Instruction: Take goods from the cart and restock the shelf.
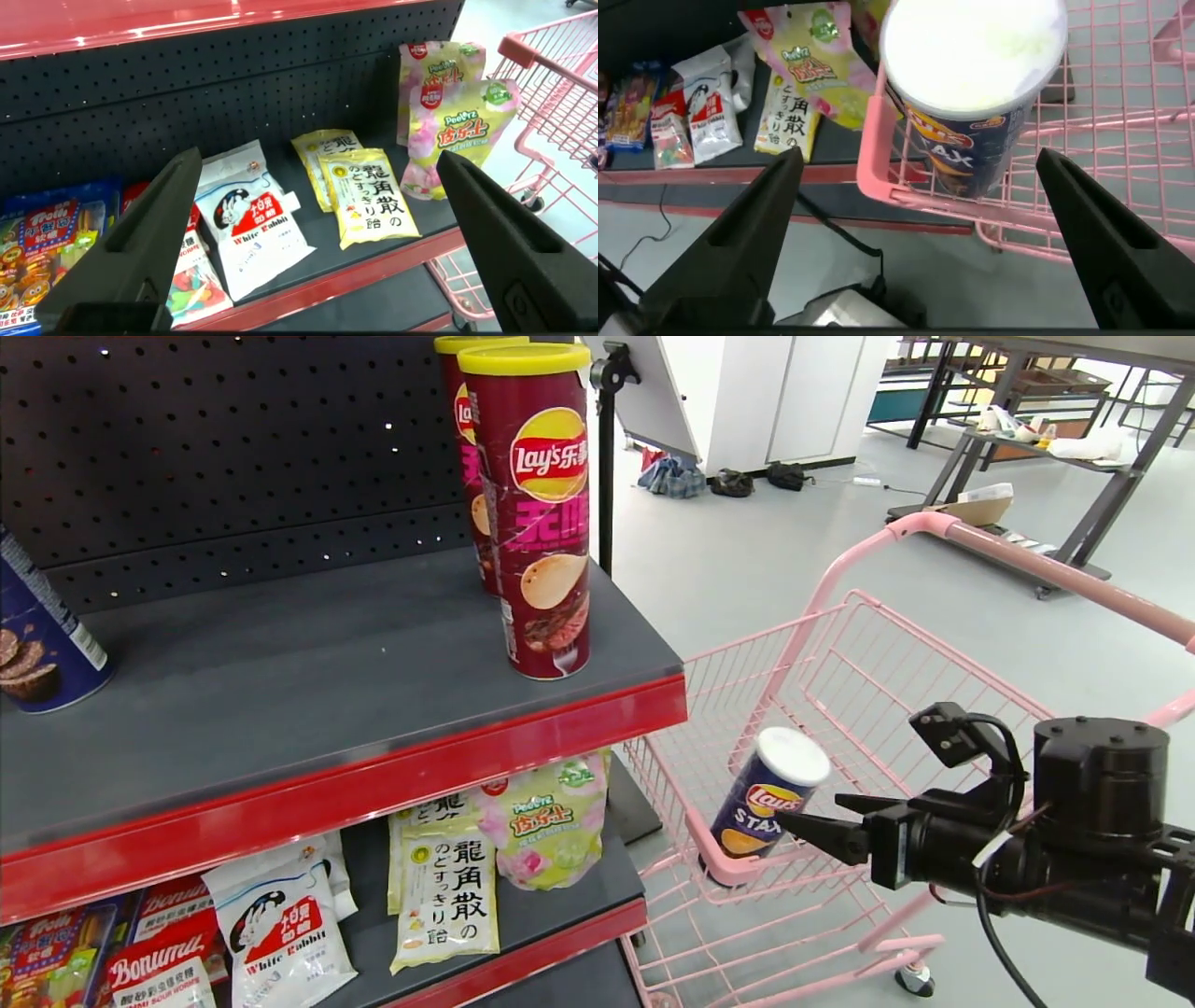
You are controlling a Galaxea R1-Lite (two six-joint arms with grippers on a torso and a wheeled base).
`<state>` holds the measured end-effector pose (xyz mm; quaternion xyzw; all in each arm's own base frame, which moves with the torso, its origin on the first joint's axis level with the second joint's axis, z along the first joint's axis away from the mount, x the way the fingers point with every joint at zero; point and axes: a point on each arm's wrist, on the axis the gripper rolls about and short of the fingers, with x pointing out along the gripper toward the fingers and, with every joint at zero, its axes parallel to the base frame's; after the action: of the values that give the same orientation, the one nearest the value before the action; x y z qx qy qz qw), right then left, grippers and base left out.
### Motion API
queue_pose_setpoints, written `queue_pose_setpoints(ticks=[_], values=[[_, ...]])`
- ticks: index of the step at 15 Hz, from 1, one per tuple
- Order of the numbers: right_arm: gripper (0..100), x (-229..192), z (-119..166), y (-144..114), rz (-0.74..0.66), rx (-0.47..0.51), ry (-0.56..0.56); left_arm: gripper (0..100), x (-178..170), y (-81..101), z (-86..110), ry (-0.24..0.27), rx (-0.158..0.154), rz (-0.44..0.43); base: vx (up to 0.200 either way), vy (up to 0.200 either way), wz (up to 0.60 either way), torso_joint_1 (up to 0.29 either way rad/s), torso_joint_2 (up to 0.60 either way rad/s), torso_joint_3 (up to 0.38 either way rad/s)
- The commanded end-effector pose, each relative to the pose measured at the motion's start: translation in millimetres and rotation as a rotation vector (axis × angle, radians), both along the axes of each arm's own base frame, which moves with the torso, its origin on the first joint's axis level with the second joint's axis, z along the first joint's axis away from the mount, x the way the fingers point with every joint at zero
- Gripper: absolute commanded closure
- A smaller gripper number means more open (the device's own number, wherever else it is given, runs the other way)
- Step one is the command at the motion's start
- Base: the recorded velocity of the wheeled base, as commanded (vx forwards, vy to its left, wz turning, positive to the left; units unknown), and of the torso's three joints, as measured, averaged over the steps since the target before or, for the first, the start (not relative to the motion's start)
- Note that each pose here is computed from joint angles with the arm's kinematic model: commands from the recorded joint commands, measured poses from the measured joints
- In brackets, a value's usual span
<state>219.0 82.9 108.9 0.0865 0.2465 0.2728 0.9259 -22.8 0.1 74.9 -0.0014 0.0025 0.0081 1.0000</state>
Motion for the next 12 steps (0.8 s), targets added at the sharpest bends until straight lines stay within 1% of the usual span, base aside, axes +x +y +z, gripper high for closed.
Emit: queue_pose_setpoints(ticks=[1,5,10,12], values=[[0,12,-16,4,-0.001,-0.022,0.054,0,0,0.0,-0.1,0.001,0.000,0.001,0.000,0.000,0.00,0.000,0.00,0.000],[0,29,-20,10,-0.001,-0.019,0.045,0,0,0.0,-0.1,0.001,0.000,0.001,0.000,0.000,0.00,0.000,0.00,0.000],[0,50,-44,15,-0.029,-0.019,0.009,0,0,0.0,-0.1,0.001,0.000,0.001,0.000,0.000,0.00,0.000,0.00,0.000],[0,52,-46,15,-0.031,-0.015,0.002,0,0,0.0,0.1,-0.001,0.000,0.001,0.000,0.000,0.00,0.000,0.00,0.000]])
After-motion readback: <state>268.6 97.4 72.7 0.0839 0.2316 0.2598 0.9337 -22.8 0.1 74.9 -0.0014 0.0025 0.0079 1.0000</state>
